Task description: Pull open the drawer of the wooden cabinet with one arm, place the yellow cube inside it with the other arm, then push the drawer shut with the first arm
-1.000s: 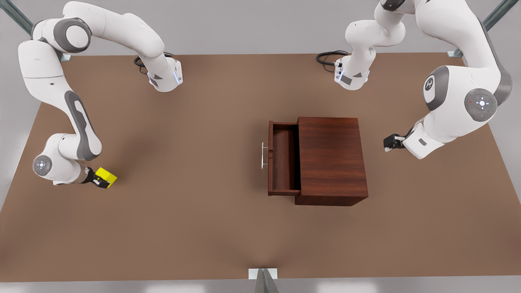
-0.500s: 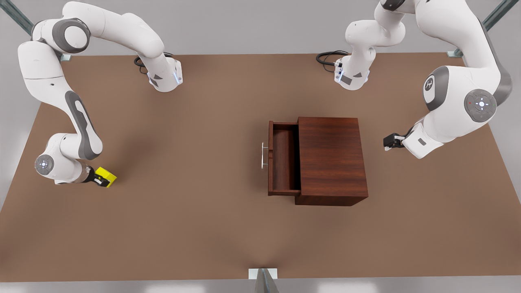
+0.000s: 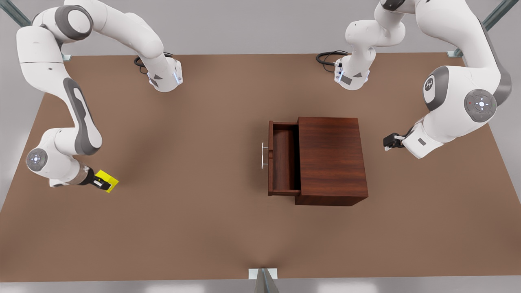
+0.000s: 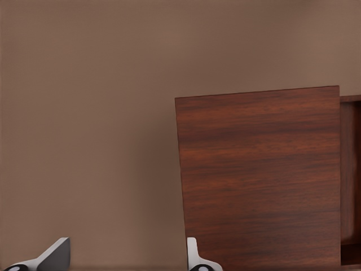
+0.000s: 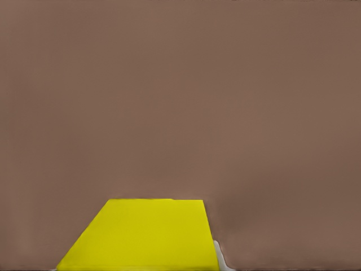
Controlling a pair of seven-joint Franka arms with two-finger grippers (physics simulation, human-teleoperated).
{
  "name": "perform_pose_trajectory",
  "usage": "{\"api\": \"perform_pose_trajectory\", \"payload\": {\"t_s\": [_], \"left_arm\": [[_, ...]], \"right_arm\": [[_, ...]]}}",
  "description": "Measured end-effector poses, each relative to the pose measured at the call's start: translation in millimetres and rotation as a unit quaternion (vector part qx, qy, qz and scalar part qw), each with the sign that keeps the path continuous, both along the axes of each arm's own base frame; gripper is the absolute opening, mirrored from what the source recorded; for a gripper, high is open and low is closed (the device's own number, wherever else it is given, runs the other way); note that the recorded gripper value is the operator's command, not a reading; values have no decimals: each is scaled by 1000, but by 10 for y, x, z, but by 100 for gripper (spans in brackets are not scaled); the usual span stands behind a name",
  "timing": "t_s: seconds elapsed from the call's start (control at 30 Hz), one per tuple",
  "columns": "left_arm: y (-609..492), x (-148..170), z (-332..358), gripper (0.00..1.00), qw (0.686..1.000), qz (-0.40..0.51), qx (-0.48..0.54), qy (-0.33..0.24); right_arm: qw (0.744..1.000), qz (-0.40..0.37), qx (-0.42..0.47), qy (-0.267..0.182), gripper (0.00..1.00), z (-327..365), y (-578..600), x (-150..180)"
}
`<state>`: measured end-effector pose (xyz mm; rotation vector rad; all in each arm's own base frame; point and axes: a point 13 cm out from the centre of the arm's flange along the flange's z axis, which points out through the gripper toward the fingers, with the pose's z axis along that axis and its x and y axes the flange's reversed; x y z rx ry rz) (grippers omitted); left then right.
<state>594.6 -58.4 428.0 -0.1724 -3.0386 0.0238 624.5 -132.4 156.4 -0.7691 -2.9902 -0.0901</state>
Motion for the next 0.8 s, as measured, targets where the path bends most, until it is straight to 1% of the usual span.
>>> {"api": "perform_pose_trajectory", "payload": {"t_s": [0.1, 0.4, 0.57, 0.8], "left_arm": [[0, 0, 0, 100, 1000, 0, 0, 0], [-2, -16, -4, 100, 1000, -1, 1, 1], [-4, -17, 0, 100, 1000, -2, 1, 0], [-2, -12, -2, 100, 1000, -2, 1, -1]], "right_arm": [[1000, 13, 9, 4, 63, 258, 567, 69], [999, 15, 34, 26, 64, 711, 2506, 21], [998, -14, 55, 15, 64, 1247, 3662, 70], [994, -83, 68, 30, 64, 1607, 5055, -39]]}}
